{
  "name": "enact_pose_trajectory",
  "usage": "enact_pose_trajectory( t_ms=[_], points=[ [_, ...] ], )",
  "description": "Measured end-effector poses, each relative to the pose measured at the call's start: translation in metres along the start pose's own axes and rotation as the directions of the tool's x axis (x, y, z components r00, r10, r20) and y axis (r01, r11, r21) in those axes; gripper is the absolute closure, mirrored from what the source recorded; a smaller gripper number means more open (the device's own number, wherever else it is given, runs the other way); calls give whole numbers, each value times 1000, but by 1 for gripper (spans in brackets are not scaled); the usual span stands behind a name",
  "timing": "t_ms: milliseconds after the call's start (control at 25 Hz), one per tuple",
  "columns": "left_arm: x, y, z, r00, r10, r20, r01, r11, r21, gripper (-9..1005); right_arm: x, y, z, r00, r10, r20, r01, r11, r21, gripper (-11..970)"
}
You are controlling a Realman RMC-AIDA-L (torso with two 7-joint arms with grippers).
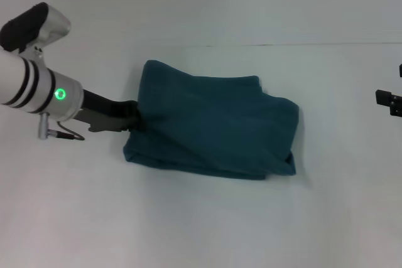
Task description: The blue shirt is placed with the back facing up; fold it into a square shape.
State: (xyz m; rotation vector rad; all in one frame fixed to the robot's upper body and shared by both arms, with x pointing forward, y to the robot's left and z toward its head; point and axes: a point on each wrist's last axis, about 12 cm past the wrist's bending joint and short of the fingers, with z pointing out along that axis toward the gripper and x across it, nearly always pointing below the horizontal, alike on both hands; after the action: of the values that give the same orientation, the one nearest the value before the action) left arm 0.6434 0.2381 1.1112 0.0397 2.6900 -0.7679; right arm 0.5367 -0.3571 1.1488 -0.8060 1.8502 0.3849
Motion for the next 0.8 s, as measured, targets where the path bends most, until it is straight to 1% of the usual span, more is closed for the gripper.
enact_pose_trajectory(
  t_ms=[320, 400, 480, 640, 720, 800],
  points=[
    [2, 22, -21, 999, -41, 27, 41, 999, -18, 901, -4, 1, 6, 1000, 1, 4, -1, 1000, -17, 192],
    [3, 25, -24, 999, -38, 34, 38, 999, -7, 903, -4, 2, 7, 1000, 4, 5, -4, 1000, -21, 192],
    [5, 24, -26, 999, -18, 28, 18, 1000, 19, 906, -5, 3, 8, 1000, 11, 3, -11, 1000, -27, 192],
    [11, 13, -29, 999, 45, 14, -47, 991, 126, 854, -6, 4, 10, 1000, 23, 1, -23, 999, -35, 191],
    [13, 11, -34, 997, 75, 35, -79, 986, 149, 828, -6, 5, 10, 1000, 27, 2, -27, 999, -38, 190],
    [13, 14, -43, 992, 102, 73, -111, 985, 135, 802, -7, 5, 11, 999, 34, 5, -34, 999, -41, 190]
  ],
)
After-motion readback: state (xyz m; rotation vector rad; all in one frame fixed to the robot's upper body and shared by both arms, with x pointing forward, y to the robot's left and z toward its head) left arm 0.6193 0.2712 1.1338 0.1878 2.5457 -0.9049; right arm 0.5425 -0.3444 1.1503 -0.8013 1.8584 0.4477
